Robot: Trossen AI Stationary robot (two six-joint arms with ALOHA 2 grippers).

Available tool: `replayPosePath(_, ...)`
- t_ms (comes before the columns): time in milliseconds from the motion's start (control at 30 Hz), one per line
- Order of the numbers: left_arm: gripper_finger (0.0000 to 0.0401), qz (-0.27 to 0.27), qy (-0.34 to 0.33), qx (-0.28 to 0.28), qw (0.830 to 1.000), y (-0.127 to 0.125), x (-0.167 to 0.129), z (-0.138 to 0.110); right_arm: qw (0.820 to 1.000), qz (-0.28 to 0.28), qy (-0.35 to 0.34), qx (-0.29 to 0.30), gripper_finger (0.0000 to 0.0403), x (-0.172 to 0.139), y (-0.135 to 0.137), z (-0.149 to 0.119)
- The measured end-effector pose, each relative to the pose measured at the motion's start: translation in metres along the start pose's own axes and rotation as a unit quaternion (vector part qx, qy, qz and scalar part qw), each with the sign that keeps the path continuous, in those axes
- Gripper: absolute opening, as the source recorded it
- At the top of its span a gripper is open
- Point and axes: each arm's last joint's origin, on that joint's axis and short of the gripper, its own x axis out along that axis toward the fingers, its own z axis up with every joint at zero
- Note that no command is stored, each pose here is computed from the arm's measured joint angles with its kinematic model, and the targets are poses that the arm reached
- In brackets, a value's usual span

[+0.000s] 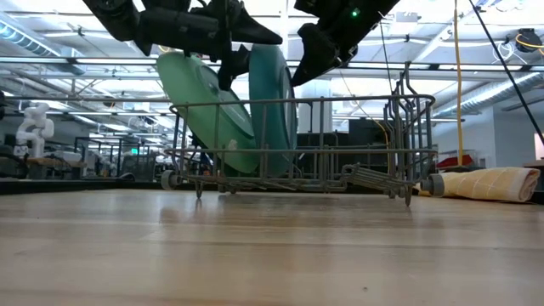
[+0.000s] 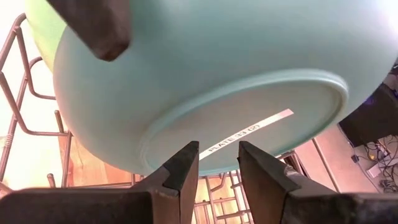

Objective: Sort dishes
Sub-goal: Put the blue plate into the dish rack

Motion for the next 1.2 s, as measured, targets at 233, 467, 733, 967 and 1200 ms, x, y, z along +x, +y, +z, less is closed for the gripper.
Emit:
replayPosePath(233, 0.0201, 0.025, -0.008, 0.014, 1.000, 0.001, 0.000, 0.000, 1.000, -0.001, 0.001, -0.001, 0.0109, 0.000, 0.000, 0.000)
replayPosePath(467, 0.0200, 0.063, -0.019, 0.044, 0.997, -0.001, 0.000, 0.000, 1.000, -0.001, 0.001, -0.001, 0.0109, 0.000, 0.000, 0.000)
replayPosePath(733, 0.0200, 0.062, -0.030, 0.086, 0.994, -0.009, 0.003, 0.007, 1.000, -0.001, 0.001, -0.001, 0.0109, 0.000, 0.000, 0.000)
replayPosePath(967, 0.0200, 0.068, -0.037, 0.110, 0.991, -0.012, 0.003, 0.010, 1.000, -0.001, 0.001, -0.001, 0.0109, 0.000, 0.000, 0.000)
replayPosePath(1200, 0.0200, 0.087, -0.043, 0.125, 0.987, -0.011, 0.002, 0.012, 1.000, -0.001, 0.001, -0.001, 0.0109, 0.000, 0.000, 0.000)
